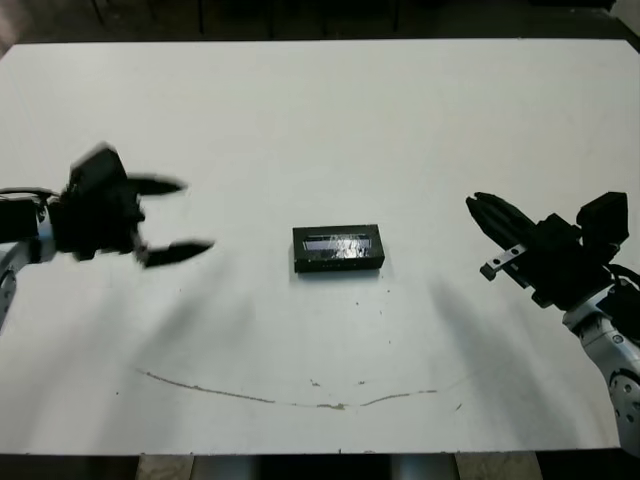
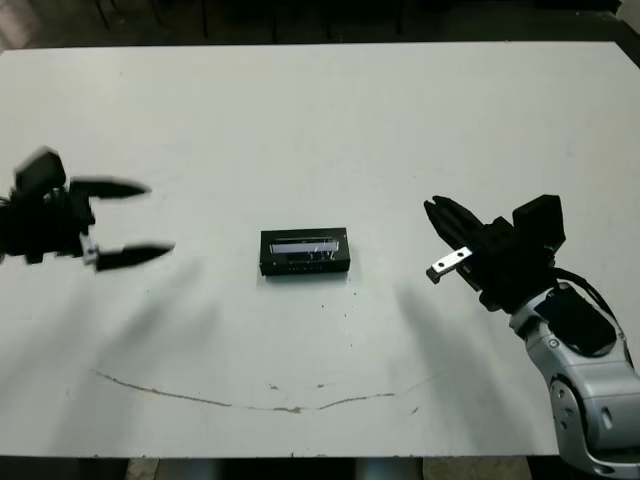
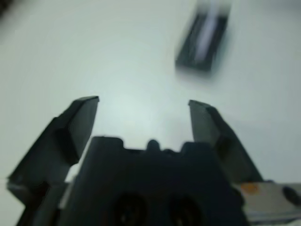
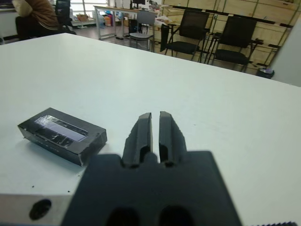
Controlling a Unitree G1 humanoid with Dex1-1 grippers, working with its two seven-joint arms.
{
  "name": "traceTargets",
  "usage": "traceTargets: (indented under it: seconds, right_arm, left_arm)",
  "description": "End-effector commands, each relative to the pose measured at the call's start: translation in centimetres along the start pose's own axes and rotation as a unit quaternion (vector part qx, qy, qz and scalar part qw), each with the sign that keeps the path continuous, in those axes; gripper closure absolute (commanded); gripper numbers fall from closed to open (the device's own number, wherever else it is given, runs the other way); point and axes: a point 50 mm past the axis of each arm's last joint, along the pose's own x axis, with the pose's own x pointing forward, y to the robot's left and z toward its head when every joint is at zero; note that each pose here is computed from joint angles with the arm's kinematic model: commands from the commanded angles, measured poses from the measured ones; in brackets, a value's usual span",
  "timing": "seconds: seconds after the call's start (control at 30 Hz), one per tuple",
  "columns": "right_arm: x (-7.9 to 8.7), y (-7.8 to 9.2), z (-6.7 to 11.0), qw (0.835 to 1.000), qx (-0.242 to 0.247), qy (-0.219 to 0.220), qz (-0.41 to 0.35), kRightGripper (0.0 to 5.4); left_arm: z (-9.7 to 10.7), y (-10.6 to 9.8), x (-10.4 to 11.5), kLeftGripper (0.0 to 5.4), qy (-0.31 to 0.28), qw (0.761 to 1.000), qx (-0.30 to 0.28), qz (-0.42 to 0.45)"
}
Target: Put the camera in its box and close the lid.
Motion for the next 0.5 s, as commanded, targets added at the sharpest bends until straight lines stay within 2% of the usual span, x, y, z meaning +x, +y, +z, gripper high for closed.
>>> traceTargets:
  seconds: [0.03,0.17,0.33,0.5]
  right_arm:
    - [0.2,0.1,-0.5,1.0,0.001,0.008,-0.011,5.4]
    - [0.5,0.1,-0.8,1.0,0.002,0.008,-0.019,5.4]
    - [1.0,0.4,-1.0,0.999,0.007,0.01,-0.03,5.4]
    - [1.5,0.6,-1.3,0.999,0.003,0.003,-0.033,5.4]
  left_arm:
    - [-0.1,-1.9,1.2,1.87,-0.039,0.998,-0.037,0.019]
    - [0.4,-4.1,3.1,2.62,-0.078,0.989,-0.073,0.101]
    - [0.5,-5.9,4.9,3.57,-0.075,0.966,-0.104,0.226]
    - [0.1,-7.6,6.8,4.45,-0.048,0.96,-0.138,0.237]
